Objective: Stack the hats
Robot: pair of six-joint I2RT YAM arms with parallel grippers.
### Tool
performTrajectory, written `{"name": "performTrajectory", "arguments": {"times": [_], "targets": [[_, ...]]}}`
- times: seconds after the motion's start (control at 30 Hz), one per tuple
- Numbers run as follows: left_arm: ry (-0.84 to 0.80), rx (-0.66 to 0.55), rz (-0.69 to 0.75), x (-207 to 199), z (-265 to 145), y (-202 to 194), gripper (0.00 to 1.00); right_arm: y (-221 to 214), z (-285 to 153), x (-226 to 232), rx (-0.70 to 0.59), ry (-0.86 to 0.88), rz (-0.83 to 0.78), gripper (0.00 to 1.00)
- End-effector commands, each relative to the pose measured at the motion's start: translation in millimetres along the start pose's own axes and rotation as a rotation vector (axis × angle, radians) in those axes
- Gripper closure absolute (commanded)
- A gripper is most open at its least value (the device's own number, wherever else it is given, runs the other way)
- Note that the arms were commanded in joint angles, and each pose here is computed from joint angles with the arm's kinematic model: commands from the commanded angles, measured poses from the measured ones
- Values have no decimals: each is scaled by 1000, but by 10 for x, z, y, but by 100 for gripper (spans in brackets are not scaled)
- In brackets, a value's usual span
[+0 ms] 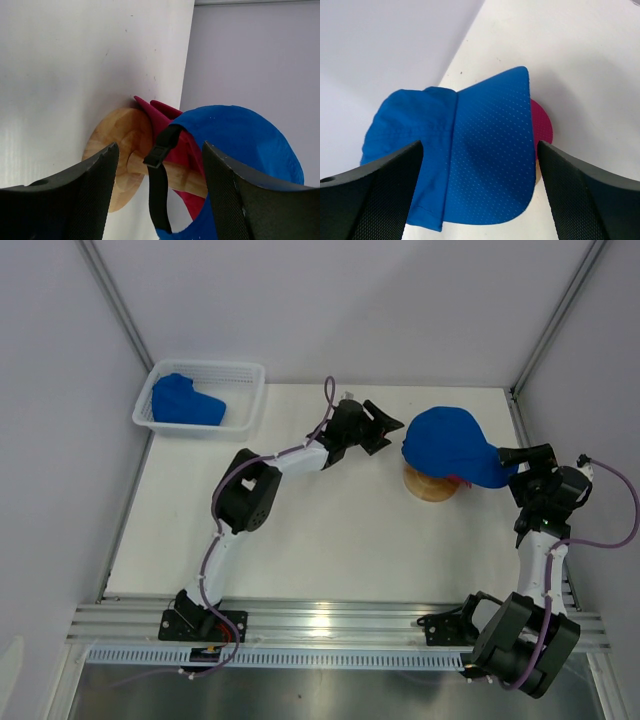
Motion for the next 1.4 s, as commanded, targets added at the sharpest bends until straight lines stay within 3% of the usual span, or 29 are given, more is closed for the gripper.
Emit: {"name": "performTrajectory", "arguments": {"times": [0.0, 0.4, 0.8, 0.87, 1.0, 1.03, 1.2, 1.37], "targets": [[-97, 32, -20, -271, 84, -69, 30, 119, 15, 164, -68, 67, 6, 3], [-86, 83, -48, -118, 210, -269, 32, 162, 33, 161, -95, 54, 6, 11], [-165, 129, -92, -141, 281, -377, 59, 115, 118, 105, -78, 43, 8, 21], [-168, 134, -92, -135, 270, -387, 68, 94, 144, 95, -69, 43, 8, 27], [-191, 123, -72, -154, 176, -379, 89, 79, 170, 104, -61, 49, -4, 59], [-198, 111, -58, -178, 151, -356, 98, 74, 170, 105, -59, 51, -9, 63], [-227, 45, 4, -324, -104, -223, 99, 69, 176, 92, -56, 47, -31, 89], [-218, -70, 109, -404, -370, -52, 99, 96, 166, 106, -64, 52, -60, 100]]}}
Point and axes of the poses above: each gripper's point midway between its finger pads, its own z axis out along the fingers, its own x axis along the line the jaws close on, y = z × x, the point moved 6 cm from there along -z, back along the fingers, and after that the axes turned 7 degrees about z, right-handed, at the moved point
